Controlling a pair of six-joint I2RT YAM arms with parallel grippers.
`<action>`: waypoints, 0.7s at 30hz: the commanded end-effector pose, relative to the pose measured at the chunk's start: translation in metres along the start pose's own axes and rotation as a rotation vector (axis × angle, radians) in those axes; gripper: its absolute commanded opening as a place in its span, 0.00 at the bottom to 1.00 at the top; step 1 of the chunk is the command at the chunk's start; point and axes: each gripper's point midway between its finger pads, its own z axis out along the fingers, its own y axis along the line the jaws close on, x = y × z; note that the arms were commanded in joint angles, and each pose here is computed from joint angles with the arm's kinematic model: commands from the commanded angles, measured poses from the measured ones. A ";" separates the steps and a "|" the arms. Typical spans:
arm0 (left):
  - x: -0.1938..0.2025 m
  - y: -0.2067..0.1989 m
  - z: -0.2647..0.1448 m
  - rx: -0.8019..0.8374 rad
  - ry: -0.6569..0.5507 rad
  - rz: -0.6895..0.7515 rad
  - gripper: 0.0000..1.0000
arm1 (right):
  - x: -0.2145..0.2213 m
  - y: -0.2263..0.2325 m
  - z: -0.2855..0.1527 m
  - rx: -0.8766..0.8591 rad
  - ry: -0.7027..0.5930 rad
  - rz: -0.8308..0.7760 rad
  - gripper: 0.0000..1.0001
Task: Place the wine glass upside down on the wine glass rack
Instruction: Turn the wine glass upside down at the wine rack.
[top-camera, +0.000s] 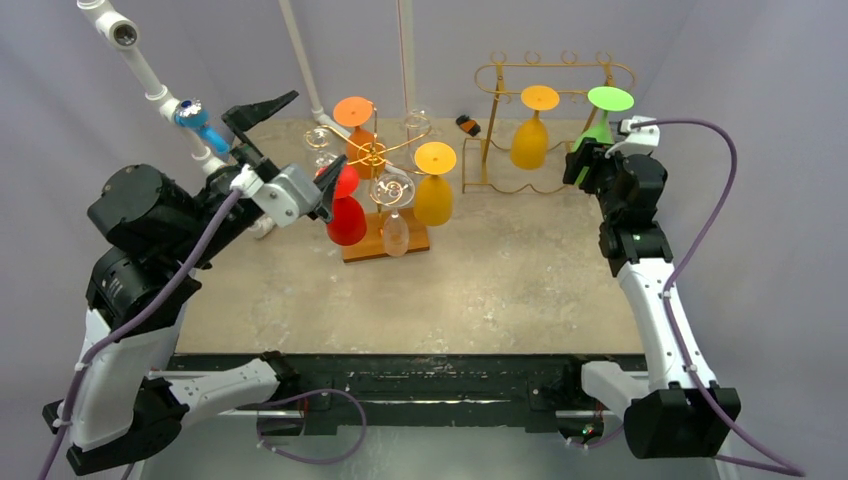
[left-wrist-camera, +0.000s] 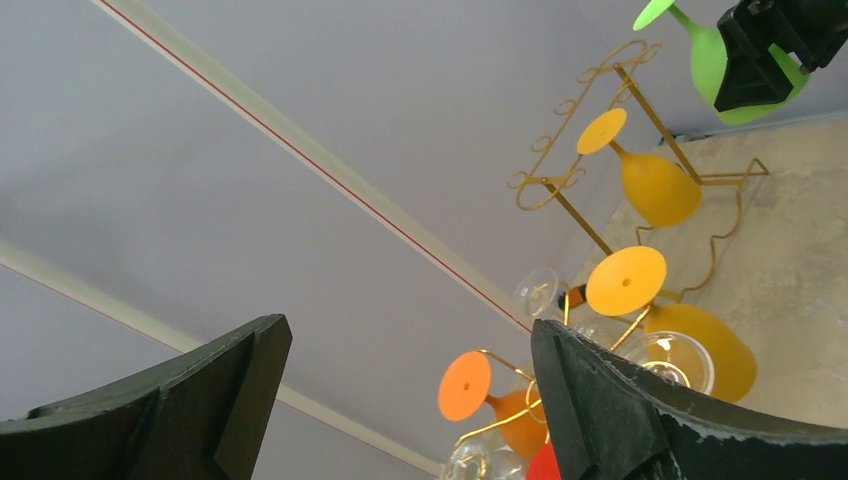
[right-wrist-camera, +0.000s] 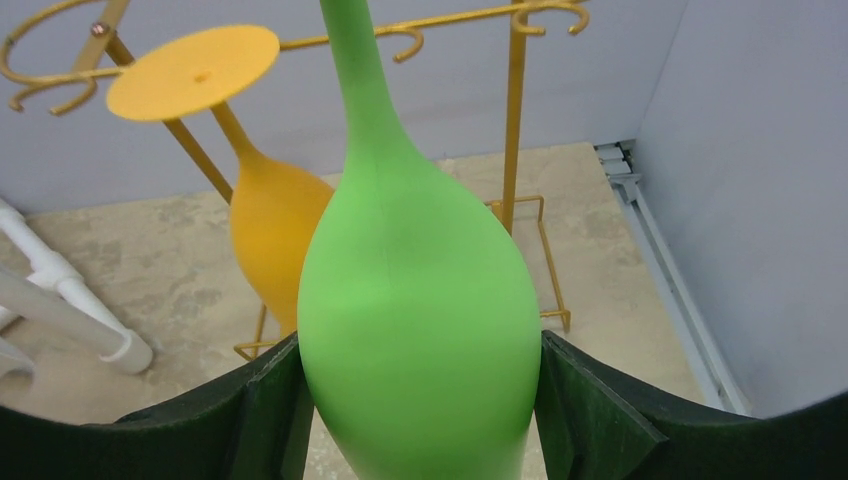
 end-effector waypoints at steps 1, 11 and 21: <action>0.025 -0.015 -0.004 0.025 0.134 -0.143 1.00 | -0.013 -0.002 0.009 -0.006 -0.125 -0.047 0.49; 0.057 -0.050 0.003 0.100 0.272 -0.288 1.00 | 0.004 -0.005 0.035 0.001 -0.126 -0.071 0.48; 0.071 -0.062 0.006 0.119 0.311 -0.277 1.00 | 0.004 -0.001 0.069 -0.003 -0.136 -0.077 0.48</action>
